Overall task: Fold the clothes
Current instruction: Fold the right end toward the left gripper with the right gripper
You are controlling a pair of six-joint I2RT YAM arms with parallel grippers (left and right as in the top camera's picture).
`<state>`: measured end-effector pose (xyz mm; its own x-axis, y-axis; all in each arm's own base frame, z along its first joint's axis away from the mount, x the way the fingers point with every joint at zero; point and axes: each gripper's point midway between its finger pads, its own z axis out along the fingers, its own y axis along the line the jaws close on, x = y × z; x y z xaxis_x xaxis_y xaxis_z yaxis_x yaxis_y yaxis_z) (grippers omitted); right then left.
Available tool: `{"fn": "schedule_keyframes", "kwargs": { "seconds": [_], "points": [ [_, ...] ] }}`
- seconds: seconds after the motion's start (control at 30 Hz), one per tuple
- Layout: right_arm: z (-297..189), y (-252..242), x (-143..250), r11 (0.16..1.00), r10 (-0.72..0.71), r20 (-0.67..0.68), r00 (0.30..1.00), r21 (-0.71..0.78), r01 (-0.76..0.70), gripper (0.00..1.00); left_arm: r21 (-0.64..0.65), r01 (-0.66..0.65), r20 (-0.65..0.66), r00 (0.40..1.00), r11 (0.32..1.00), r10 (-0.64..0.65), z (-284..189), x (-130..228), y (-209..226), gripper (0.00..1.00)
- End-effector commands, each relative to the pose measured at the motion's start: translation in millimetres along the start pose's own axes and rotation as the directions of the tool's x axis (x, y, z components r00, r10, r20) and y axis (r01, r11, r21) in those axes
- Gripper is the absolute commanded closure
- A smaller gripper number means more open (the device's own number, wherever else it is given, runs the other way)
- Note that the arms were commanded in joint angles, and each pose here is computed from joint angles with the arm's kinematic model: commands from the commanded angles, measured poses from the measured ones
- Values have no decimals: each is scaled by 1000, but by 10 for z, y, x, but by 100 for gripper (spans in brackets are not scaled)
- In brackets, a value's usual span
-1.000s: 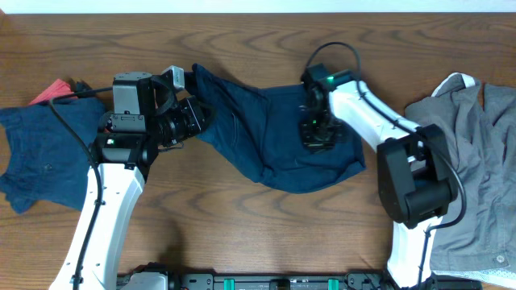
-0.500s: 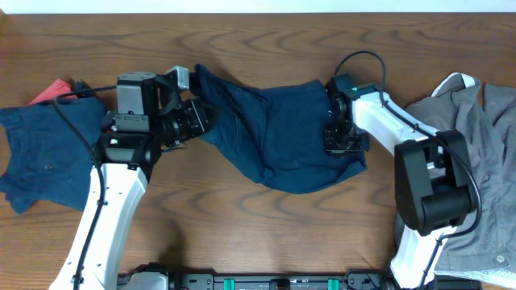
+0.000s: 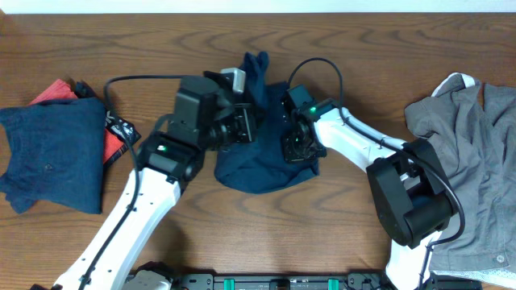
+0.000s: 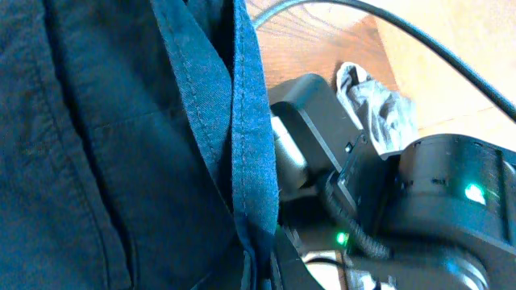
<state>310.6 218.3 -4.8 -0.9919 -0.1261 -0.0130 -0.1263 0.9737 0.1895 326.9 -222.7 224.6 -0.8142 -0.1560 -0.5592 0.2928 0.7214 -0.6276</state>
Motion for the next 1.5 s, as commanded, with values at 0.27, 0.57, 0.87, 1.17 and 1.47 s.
{"fn": "schedule_keyframes", "kwargs": {
  "seconds": [0.27,0.57,0.87,1.17,1.47],
  "points": [
    [27,-378,183,983,142,-110,984,129,-128,88,-65,9,-62,998,998,-13,353,155,168,70],
    [-1350,-1225,-298,909,326,148,934,222,-352,84,-158,-6,4,1000,987,7,284,-29,434,64],
    [-1759,-493,-389,979,113,176,978,-187,-80,83,-377,-77,25,995,923,93,396,-183,1115,64],
    [-1003,75,-29,974,36,56,998,-226,-22,71,-488,-23,-201,976,873,-87,787,505,1866,64],
    [-166,268,583,980,-19,-49,999,-197,9,71,-481,67,-468,823,874,-321,613,1361,1765,65]
  ]
}}
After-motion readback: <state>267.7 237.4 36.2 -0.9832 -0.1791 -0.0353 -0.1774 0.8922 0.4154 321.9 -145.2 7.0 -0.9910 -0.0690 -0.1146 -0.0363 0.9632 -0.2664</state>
